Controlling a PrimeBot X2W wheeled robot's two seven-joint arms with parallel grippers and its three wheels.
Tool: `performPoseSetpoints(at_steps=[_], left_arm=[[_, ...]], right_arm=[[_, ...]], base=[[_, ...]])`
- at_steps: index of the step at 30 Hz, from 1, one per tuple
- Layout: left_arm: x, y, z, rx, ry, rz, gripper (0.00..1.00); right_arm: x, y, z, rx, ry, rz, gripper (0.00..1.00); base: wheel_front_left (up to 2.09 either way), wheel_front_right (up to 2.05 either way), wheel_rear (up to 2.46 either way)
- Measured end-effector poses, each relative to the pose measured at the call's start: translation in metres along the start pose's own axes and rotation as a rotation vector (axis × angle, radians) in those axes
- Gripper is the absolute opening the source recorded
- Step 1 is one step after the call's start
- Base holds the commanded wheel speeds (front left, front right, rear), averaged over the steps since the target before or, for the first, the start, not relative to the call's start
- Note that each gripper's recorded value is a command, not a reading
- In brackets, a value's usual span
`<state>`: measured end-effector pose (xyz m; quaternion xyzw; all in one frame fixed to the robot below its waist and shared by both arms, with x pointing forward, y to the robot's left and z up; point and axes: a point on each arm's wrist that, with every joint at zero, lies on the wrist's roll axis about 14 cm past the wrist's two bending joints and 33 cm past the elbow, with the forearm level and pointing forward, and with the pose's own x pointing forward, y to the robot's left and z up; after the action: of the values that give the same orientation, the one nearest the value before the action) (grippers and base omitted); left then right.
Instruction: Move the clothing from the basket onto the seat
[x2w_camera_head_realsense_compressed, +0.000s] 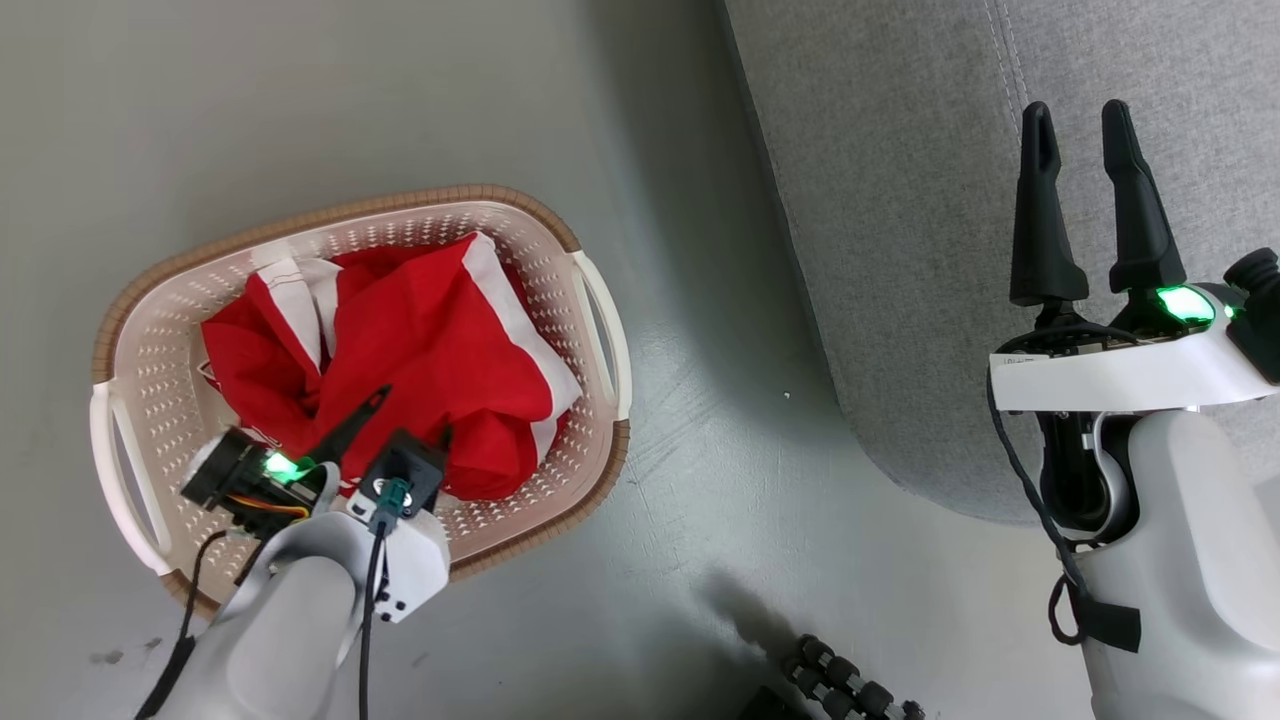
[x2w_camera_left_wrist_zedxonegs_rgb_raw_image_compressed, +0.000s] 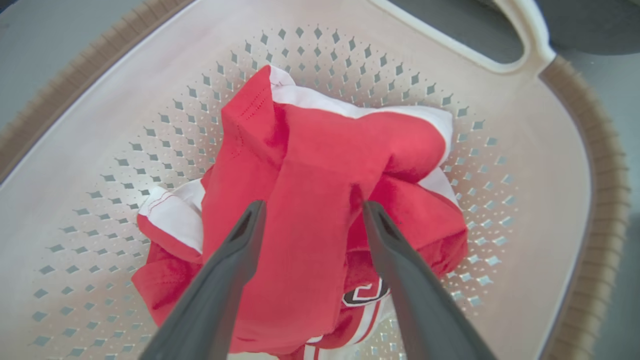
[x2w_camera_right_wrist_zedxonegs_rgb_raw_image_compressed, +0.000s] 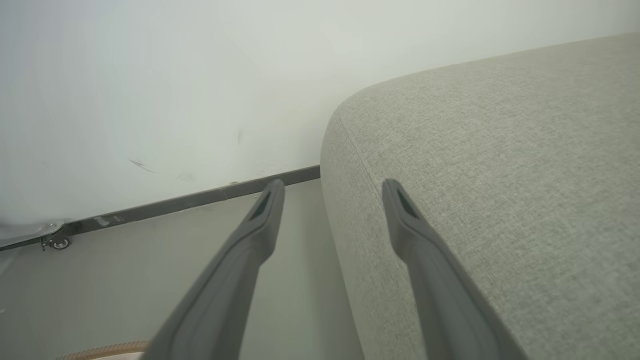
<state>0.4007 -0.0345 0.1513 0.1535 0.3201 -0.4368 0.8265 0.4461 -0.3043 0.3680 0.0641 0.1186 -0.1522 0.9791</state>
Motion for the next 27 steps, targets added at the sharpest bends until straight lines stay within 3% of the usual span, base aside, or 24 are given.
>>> performPoseSetpoints(at_steps=[10,11,13,14,18,20,21,27], left_arm=[[0.009,0.005,-0.020,0.022,0.077,0.013,1.00],[0.010,0.006,-0.018,0.022,0.075,0.015,0.92],[0.013,0.010,-0.017,0.024,0.075,0.027,0.56],[0.014,0.012,-0.018,0.024,0.086,0.033,0.46],[0.014,0.012,-0.024,0.023,0.109,0.037,0.32],[0.013,0.010,-0.026,0.017,0.117,0.037,0.16],[0.013,0.010,-0.026,0.015,0.118,0.036,0.00],[0.015,0.010,-0.016,0.001,0.093,0.045,0.00]], right_arm=[[0.002,-0.002,-0.004,-0.012,0.010,-0.005,1.00],[0.004,-0.002,-0.003,-0.013,0.007,-0.004,1.00],[0.005,-0.001,-0.002,-0.015,0.002,-0.001,1.00],[0.005,-0.001,-0.003,-0.015,0.003,-0.001,1.00],[0.006,0.000,-0.003,-0.016,0.005,0.001,1.00],[0.006,0.000,-0.003,-0.016,0.004,0.003,1.00],[0.007,0.000,-0.003,-0.016,0.004,0.003,1.00],[0.007,0.001,-0.001,-0.018,-0.003,0.005,1.00]], base=[[0.00,0.00,0.00],[0.00,0.00,0.00],[0.00,0.00,0.00],[0.00,0.00,0.00],[0.00,0.00,0.00],[0.00,0.00,0.00],[0.00,0.00,0.00],[0.00,0.00,0.00]])
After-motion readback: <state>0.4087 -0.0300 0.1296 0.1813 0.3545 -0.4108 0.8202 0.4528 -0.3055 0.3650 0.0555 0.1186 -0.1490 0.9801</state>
